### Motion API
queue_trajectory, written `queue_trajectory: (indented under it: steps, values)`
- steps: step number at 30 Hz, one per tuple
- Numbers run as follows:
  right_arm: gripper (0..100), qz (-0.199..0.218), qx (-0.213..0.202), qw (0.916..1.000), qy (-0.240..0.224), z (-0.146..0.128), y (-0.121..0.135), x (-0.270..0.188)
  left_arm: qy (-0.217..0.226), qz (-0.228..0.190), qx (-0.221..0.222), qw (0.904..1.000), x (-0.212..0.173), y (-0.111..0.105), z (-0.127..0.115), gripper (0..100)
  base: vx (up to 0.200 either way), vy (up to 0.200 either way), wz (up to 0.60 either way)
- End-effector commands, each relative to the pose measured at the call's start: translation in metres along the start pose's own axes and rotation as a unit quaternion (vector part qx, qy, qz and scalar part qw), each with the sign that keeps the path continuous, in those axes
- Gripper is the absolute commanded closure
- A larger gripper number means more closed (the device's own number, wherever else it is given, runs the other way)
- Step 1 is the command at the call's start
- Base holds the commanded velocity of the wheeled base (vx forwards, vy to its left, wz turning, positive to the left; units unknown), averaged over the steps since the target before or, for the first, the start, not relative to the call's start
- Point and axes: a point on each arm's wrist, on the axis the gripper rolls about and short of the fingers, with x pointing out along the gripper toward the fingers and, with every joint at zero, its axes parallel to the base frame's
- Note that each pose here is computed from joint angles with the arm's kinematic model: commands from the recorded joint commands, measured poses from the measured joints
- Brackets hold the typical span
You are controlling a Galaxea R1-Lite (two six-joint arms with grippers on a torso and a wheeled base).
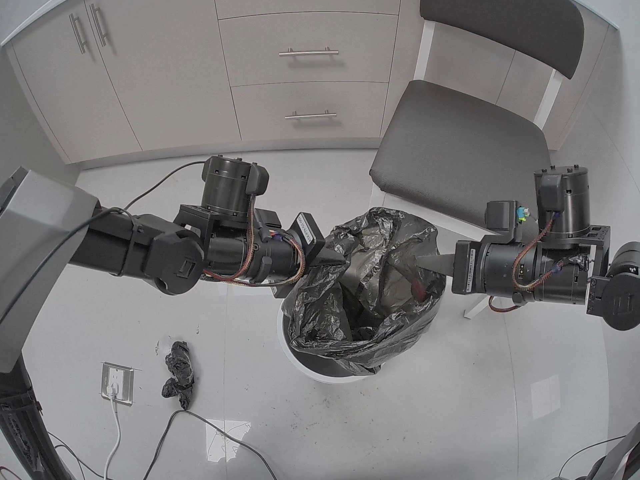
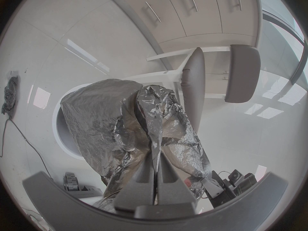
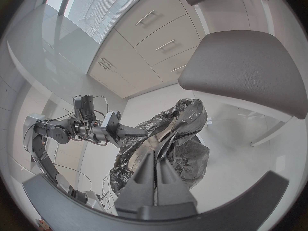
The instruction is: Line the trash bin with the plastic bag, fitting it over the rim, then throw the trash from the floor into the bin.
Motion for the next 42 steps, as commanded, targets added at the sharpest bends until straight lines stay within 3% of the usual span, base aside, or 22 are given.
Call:
queue_trajectory:
  steps: [1, 10, 18, 25, 33, 42]
  values:
    - [100, -0.006, 0.003, 0.9997, 0.023, -0.01, -0.005, 0.014, -0.005, 0.024, -0.012, 0.9996, 0.01, 0.017, 0.003, 100, 0.0, 0.0, 0.0]
    - [100, -0.008, 0.004, 0.999, 0.043, -0.019, -0.008, 0.033, -0.026, 0.046, -0.023, 0.9983, 0.004, 0.033, 0.015, 100, 0.0, 0.0, 0.0]
    - [100, -0.004, 0.001, 0.9998, 0.021, -0.027, -0.015, 0.056, -0.065, 0.096, 0.026, 0.9929, 0.016, 0.049, 0.019, 100, 0.0, 0.0, 0.0]
    - [100, -0.014, 0.004, 0.9993, 0.036, -0.035, -0.02, 0.068, -0.083, 0.125, 0.044, 0.9877, 0.024, 0.058, 0.021, 100, 0.0, 0.0, 0.0]
    - [100, -0.031, 0.005, 0.9986, 0.043, -0.042, -0.027, 0.08, -0.112, 0.158, 0.073, 0.9782, 0.037, 0.074, 0.021, 100, 0.0, 0.0, 0.0]
    - [100, -0.047, 0.003, 0.9988, 0.014, -0.042, -0.038, 0.109, -0.148, 0.198, 0.101, 0.9636, 0.054, 0.093, 0.024, 100, 0.0, 0.0, 0.0]
